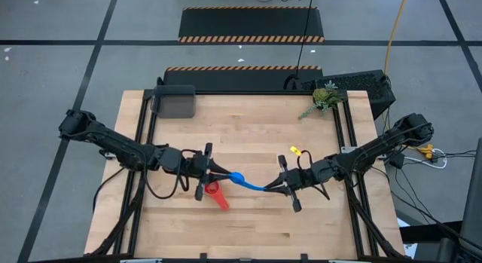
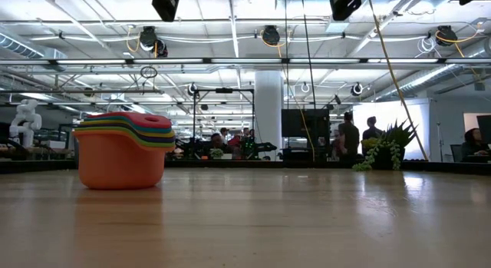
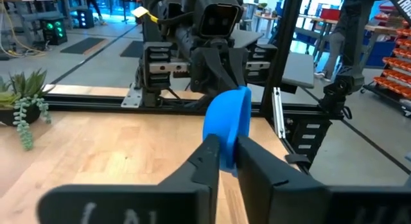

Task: Nest measuring cups in basket
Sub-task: Stack the blue measuring cup on top of the red measuring cup

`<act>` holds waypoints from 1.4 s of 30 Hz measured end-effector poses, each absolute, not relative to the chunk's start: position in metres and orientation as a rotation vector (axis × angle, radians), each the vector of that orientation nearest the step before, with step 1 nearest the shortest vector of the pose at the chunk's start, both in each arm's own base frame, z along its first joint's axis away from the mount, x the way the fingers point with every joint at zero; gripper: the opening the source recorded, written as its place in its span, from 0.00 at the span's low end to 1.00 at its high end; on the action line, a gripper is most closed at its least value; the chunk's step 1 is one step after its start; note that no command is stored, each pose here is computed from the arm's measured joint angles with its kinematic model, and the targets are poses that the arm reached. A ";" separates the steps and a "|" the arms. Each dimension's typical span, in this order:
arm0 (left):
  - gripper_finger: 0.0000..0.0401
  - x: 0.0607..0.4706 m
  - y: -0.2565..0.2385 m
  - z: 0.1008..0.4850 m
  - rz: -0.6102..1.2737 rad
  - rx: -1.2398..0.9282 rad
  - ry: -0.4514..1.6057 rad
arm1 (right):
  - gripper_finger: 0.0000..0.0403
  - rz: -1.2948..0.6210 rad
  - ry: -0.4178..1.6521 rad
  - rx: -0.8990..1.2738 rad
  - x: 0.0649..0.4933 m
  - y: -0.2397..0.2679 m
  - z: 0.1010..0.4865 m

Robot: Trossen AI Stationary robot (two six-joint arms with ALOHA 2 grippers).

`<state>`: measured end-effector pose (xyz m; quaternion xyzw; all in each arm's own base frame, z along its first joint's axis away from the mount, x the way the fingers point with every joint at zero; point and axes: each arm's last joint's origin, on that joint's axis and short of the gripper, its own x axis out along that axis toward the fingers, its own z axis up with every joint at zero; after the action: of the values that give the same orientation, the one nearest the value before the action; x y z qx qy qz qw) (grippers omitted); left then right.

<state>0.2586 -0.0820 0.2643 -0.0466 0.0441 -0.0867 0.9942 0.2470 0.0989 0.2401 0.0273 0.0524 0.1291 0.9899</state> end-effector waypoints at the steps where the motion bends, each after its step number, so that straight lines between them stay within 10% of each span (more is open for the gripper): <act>1: 0.09 0.259 -0.082 0.264 -0.175 -0.094 0.087 | 0.00 0.261 0.105 0.051 0.247 0.099 0.240; 10: 0.02 0.252 -0.081 0.273 -0.196 -0.204 0.072 | 0.07 0.236 0.092 0.040 0.247 0.100 0.241; 28: 0.01 0.229 -0.092 0.289 -0.227 -0.231 0.056 | 0.63 0.013 0.189 -0.156 0.228 0.114 0.236; 42: 0.01 0.224 -0.087 0.288 -0.176 -0.277 0.108 | 0.66 -0.163 0.251 -0.677 0.210 0.134 0.231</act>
<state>0.2238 -0.0866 0.2879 -0.1380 0.0537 -0.0878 0.9851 0.2101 0.1340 0.2310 -0.3307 0.1229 -0.0797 0.9323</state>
